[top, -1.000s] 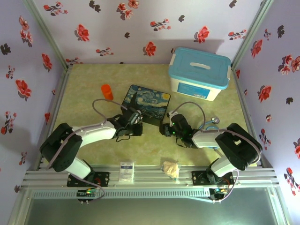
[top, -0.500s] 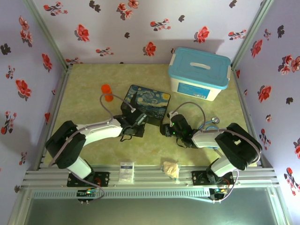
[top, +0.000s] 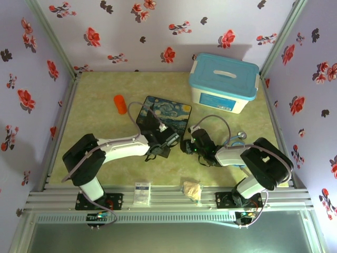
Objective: Unlock the padlock with the key
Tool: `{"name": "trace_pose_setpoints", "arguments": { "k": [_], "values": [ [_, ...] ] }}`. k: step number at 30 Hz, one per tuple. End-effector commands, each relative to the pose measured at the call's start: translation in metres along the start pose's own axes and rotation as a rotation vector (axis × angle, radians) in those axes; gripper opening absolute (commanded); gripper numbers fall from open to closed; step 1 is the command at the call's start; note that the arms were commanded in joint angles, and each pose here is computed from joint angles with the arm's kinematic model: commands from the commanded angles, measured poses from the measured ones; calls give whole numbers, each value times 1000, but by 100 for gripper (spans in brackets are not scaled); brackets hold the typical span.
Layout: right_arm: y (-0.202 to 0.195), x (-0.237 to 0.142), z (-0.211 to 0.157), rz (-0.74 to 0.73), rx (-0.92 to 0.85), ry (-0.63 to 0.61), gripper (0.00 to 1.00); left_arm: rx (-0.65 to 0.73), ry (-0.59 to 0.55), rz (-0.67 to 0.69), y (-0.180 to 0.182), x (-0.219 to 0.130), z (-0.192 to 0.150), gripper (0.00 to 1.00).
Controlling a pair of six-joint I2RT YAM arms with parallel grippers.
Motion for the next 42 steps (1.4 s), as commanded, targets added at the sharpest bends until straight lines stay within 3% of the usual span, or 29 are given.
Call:
{"name": "trace_pose_setpoints", "arguments": {
  "k": [1,7,12,14,15,18,19,22,27,31,35,42],
  "values": [
    [-3,2,0,-21,10,-2,40,19,13,49,3,2,-3,30],
    [-5,1,-3,-25,10,-1,40,20,-1,38,1,-1,-1,31],
    [7,-14,6,44,30,-52,44,-17,-86,-22,3,-21,11,42],
    [16,-25,12,102,55,-86,57,-66,-135,-93,5,-33,18,48],
    [19,-30,14,124,73,-100,71,-86,-161,-131,7,-38,22,57],
    [32,-45,18,202,106,-130,99,-160,-245,-266,16,-57,33,93],
    [36,-50,19,219,108,-139,99,-184,-279,-318,19,-64,38,99],
    [48,-62,20,220,81,-160,99,-271,-358,-399,38,-78,48,100],
    [80,-68,23,232,27,-159,94,-335,-411,-348,86,-87,63,100],
    [102,-45,25,265,79,-143,82,-379,-413,-354,103,-86,80,100],
    [101,-14,23,197,114,-130,68,-407,-432,-374,105,-86,86,100],
    [84,13,17,109,176,-135,66,-424,-394,-376,104,-76,69,100]
  ]
}}
Point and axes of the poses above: each hand's point on the last joint's axis, 136 mm out from that joint toward the fingers, its own x axis out along the fingers, its own y axis along the line the jaws close on, z = x × y, the point moved 1 cm from there along -x, back along the fingers
